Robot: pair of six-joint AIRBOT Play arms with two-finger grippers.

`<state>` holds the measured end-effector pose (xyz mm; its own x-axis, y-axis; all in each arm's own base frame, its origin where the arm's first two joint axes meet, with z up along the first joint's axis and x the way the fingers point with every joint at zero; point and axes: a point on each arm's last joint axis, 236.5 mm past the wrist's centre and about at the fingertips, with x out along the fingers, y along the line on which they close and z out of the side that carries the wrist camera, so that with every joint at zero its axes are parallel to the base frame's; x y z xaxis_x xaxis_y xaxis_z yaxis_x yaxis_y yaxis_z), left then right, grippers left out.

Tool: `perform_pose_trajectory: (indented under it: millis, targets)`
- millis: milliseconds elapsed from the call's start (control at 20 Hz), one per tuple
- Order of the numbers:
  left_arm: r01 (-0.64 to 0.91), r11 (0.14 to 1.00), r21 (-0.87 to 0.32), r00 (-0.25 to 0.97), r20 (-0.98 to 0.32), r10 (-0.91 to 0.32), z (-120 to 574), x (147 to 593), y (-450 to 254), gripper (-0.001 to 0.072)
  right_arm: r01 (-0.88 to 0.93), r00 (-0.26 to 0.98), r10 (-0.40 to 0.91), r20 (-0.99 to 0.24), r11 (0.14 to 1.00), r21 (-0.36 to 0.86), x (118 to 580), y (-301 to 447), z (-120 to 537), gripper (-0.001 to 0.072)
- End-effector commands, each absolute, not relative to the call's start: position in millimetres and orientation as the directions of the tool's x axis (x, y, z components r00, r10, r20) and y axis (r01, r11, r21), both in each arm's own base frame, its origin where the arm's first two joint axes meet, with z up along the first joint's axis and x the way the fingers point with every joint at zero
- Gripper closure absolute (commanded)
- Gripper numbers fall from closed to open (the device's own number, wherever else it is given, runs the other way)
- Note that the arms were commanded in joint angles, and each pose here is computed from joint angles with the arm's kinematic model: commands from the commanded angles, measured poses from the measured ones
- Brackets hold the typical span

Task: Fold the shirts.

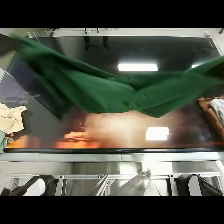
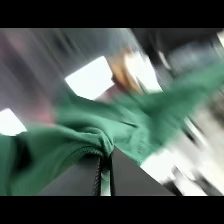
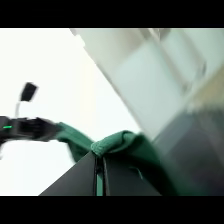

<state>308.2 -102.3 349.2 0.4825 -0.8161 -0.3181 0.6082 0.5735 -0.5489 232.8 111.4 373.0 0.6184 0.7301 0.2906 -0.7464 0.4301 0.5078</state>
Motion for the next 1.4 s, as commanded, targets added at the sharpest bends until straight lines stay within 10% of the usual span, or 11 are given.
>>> perform_pose_trajectory:
  millis: [0,150,350,800,850,900,950,1000,1100,1350]
  targets:
    - [0.501,0.774,-0.387,0.757,-0.238,-0.608,397,286,-46,0.0677,-0.696,0.718,0.627,0.302,0.653,0.299,226,109,420,0.0692]
    - [0.333,0.777,-0.534,0.825,-0.234,-0.515,372,303,12,0.0676,-0.403,0.906,0.419,0.062,0.808,0.43,290,48,363,0.0692]
    - [0.329,0.571,-0.752,0.617,-0.287,-0.733,263,372,-11,0.0676,-0.427,0.824,0.556,-0.11,0.737,0.523,385,58,268,0.0692]
    - [0.073,0.472,-0.879,0.285,-0.435,-0.854,8,524,-88,0.0668,-0.119,0.676,0.572,-0.465,0.707,0.697,533,79,-1,0.0687]
    - [0.075,0.473,-0.878,0.284,-0.436,-0.854,1,532,-89,0.0466,-0.115,0.681,0.566,-0.465,0.71,0.695,535,75,-1,0.0555]
    - [0.087,0.477,-0.875,0.293,-0.435,-0.851,1,539,-84,0.0382,-0.121,0.688,0.564,-0.458,0.711,0.693,535,68,5,0.025]
    - [0.1,0.487,-0.868,0.307,-0.439,-0.845,5,544,-74,0.0382,-0.148,0.682,0.58,-0.446,0.706,0.693,531,63,17,0.0169]
    - [0.11,0.489,-0.865,0.329,-0.432,-0.839,17,548,-59,0.0363,-0.162,0.669,0.596,-0.444,0.7,0.695,521,53,29,0.018]
    - [0.092,0.479,-0.873,0.358,-0.42,-0.834,45,546,-20,-0.0012,-0.092,0.639,0.578,-0.508,0.713,0.696,491,16,44,0.018]
    - [-0.243,0.572,-0.783,0.18,-0.616,-0.767,28,449,84,-0.0005,0.097,0.481,0.566,-0.669,0.724,0.682,385,-10,27,0.018]
